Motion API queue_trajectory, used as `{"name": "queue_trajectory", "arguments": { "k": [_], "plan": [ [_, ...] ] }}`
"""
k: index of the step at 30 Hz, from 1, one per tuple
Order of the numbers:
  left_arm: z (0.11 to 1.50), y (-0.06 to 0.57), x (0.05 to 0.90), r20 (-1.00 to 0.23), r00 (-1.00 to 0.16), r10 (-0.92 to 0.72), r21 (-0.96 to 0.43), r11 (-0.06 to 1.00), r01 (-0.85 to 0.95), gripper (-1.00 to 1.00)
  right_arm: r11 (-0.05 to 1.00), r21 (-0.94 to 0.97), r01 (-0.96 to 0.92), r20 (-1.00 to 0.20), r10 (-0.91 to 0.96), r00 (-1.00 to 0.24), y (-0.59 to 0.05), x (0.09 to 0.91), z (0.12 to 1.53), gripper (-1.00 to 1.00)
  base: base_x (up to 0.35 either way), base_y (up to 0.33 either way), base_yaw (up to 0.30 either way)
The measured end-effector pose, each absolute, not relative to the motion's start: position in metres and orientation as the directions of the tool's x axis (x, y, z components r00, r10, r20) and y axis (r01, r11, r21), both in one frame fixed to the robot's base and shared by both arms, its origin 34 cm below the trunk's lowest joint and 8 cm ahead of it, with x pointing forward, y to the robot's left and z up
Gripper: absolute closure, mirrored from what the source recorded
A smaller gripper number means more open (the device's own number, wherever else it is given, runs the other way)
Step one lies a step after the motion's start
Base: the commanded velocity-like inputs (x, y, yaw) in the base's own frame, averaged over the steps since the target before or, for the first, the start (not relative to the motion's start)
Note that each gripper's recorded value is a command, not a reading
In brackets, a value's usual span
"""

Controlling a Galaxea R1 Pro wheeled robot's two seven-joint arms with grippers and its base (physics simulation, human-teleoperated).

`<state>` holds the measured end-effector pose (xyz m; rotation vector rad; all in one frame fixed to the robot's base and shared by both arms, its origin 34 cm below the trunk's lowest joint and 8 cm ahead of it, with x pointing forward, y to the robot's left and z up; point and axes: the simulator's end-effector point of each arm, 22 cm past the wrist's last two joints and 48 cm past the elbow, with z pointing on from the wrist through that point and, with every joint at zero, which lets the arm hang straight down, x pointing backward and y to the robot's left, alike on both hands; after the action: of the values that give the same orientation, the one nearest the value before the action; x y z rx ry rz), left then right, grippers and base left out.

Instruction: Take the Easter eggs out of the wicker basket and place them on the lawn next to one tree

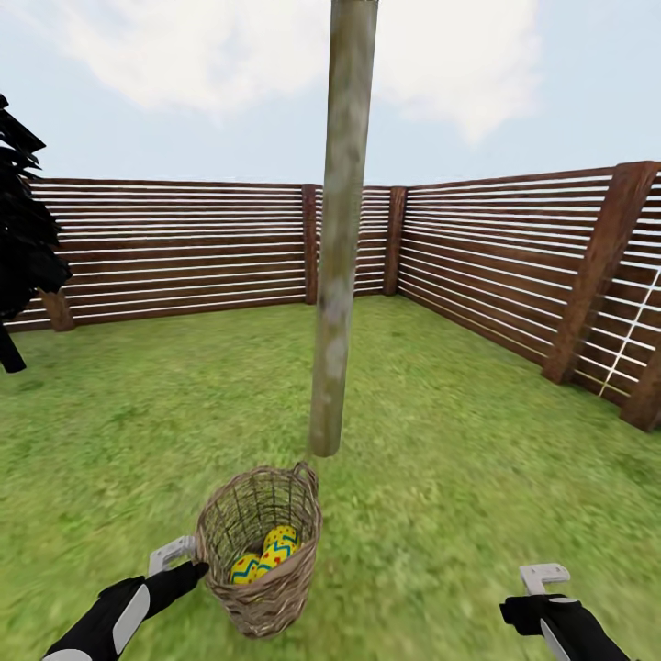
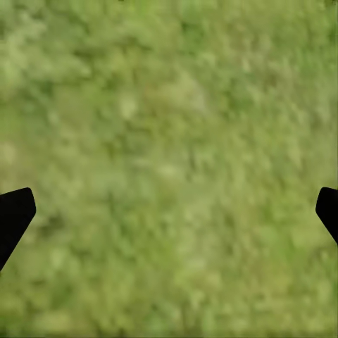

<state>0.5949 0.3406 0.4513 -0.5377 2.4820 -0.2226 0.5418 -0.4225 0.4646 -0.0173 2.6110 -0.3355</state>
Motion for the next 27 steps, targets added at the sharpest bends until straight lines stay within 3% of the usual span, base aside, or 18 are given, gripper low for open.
{"name": "queue_trajectory", "arguments": {
  "k": [6,19,27],
  "plan": [
    [0.464,0.341,0.597,-0.510,-0.748,-0.424,-0.273,0.905,-0.327,-1.00,0.970,-0.240,0.046,-0.479,-0.077,-0.874,-0.422,0.543,0.476,-1.00,0.000,0.000,-0.082],
    [0.492,0.331,0.603,-0.511,-0.748,-0.424,-0.284,0.904,-0.319,-1.00,0.969,-0.241,0.046,-0.486,-0.080,-0.870,-0.421,0.549,0.506,-1.00,0.000,0.000,-0.269],
    [0.509,0.332,0.606,-0.511,-0.746,-0.426,-0.284,0.903,-0.321,-1.00,0.971,-0.237,0.041,-0.487,-0.082,-0.869,-0.415,0.552,0.521,-1.00,0.000,0.000,-0.042]
  ]
}}
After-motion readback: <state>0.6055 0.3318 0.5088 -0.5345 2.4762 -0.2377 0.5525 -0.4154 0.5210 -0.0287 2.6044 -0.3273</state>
